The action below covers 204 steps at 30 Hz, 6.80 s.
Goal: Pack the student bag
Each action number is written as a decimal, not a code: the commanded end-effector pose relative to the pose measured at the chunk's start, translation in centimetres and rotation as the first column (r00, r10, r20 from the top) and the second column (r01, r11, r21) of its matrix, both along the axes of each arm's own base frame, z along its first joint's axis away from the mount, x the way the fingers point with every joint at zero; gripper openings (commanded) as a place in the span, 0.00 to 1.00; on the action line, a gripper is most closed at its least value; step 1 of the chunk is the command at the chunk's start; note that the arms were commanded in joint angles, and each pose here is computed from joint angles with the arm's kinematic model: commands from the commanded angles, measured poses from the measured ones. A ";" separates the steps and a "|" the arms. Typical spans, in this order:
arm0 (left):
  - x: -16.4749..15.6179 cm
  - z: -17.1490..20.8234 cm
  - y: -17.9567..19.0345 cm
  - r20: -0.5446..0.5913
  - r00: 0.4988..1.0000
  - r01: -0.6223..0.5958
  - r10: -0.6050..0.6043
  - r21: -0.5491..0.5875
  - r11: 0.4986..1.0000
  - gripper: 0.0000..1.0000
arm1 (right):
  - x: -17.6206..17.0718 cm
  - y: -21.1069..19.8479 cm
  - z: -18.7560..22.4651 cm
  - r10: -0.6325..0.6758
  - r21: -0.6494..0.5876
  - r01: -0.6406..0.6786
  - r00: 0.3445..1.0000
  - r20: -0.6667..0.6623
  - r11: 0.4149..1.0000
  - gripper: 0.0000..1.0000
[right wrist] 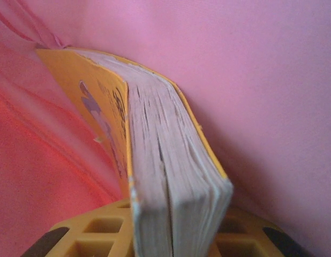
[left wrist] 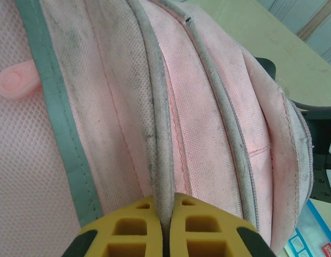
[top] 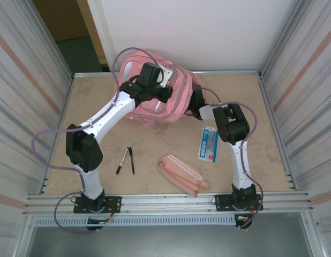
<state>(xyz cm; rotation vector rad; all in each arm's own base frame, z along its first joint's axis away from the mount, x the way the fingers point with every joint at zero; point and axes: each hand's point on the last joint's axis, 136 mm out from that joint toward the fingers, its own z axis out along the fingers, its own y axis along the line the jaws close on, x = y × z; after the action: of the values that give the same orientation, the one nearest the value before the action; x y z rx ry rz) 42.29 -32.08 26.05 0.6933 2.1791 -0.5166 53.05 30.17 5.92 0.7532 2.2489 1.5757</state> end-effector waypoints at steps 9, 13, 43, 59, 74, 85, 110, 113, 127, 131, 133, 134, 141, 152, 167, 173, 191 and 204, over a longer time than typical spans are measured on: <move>-2.6 7.6 -2.9 0.147 0.979 0.166 -0.142 -0.159 0.973 0.00 | 0.1 0.9 -2.0 -0.022 -0.025 0.021 0.999 -0.042 0.999 0.28; -2.4 7.2 -2.8 0.147 0.979 0.163 -0.141 -0.147 0.976 0.00 | 0.2 0.6 -1.9 -0.029 -0.032 0.028 0.999 -0.043 0.999 0.33; 1.1 0.2 1.1 0.035 0.999 -0.007 0.008 -0.053 0.999 0.00 | -7.1 -8.9 6.4 -0.028 -0.298 0.068 0.990 0.136 0.952 0.67; 0.4 -5.5 0.3 -0.115 0.993 -0.014 0.004 -0.080 0.997 0.00 | -12.8 -16.9 9.2 -0.047 -0.413 0.119 0.982 0.182 0.903 0.68; -0.6 0.4 0.9 -0.017 1.000 0.021 -0.023 -0.112 0.993 0.00 | -18.0 -12.1 7.8 0.123 -0.425 -0.064 0.986 0.111 0.903 0.67; -1.0 5.4 2.8 0.013 1.000 0.010 -0.007 -0.234 0.972 0.00 | -15.8 -7.7 3.4 0.166 -0.394 -0.150 0.986 0.007 0.907 0.67; -1.6 6.7 2.2 -0.025 0.999 0.031 -0.042 -0.335 0.942 0.00 | -14.3 -6.7 -3.2 -0.008 -0.387 -0.062 0.984 -0.176 0.920 0.66; -1.7 6.3 1.9 -0.042 0.998 0.035 -0.052 -0.344 0.938 0.00 | -13.9 -6.3 -3.6 -0.046 -0.335 -0.019 0.982 -0.185 0.942 0.58; -1.6 5.6 2.0 -0.037 0.997 0.047 -0.062 -0.315 0.948 0.00 | -13.1 -4.6 -1.3 -0.002 -0.222 -0.024 0.994 -0.113 0.975 0.04; -1.6 5.2 2.0 -0.043 0.997 0.046 -0.062 -0.306 0.951 0.00 | -13.0 -4.4 1.3 0.011 -0.193 -0.021 0.999 -0.053 0.981 0.01; -1.6 5.0 2.0 -0.047 0.997 0.045 -0.062 -0.302 0.952 0.00 | -12.9 -4.5 2.5 0.011 -0.189 -0.015 1.000 -0.022 0.982 0.00; -1.6 5.0 2.0 -0.048 0.997 0.044 -0.061 -0.301 0.952 0.00 | -12.8 -4.5 3.1 0.012 -0.188 -0.013 1.000 -0.007 0.982 0.00; -1.9 5.5 2.3 -0.036 0.998 0.045 -0.058 -0.297 0.954 0.00 | -13.1 -5.6 3.5 0.022 -0.296 -0.021 1.000 -0.001 0.955 0.22; -2.1 5.2 2.6 -0.045 0.997 0.044 -0.061 -0.302 0.952 0.00 | -12.5 -9.3 1.6 0.121 -0.541 -0.132 0.991 -0.055 0.831 0.57; -1.7 4.8 2.7 -0.075 0.994 0.051 -0.081 -0.338 0.940 0.00 | -13.9 -5.9 -1.5 0.496 -0.487 -0.478 0.862 -0.103 0.731 0.55; -1.5 3.7 2.1 -0.119 0.989 0.045 -0.093 -0.353 0.935 0.00 | -13.5 -5.3 0.0 0.496 -0.245 -0.482 0.868 -0.005 0.841 0.49; -1.5 2.5 2.0 -0.151 0.984 0.034 -0.093 -0.353 0.935 0.00 | -13.1 -3.3 0.2 0.505 -0.164 -0.494 0.862 0.034 0.854 0.38; -1.9 4.0 3.6 -0.105 0.991 0.045 -0.083 -0.326 0.944 0.00 | -13.8 -3.7 5.2 0.454 -0.105 -0.443 0.881 0.137 0.891 0.00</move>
<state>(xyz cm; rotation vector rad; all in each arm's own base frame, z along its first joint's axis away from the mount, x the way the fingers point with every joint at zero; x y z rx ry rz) 40.97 -28.37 24.41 0.4898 2.2974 -0.8942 38.96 27.20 6.75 0.1003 2.5778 1.5817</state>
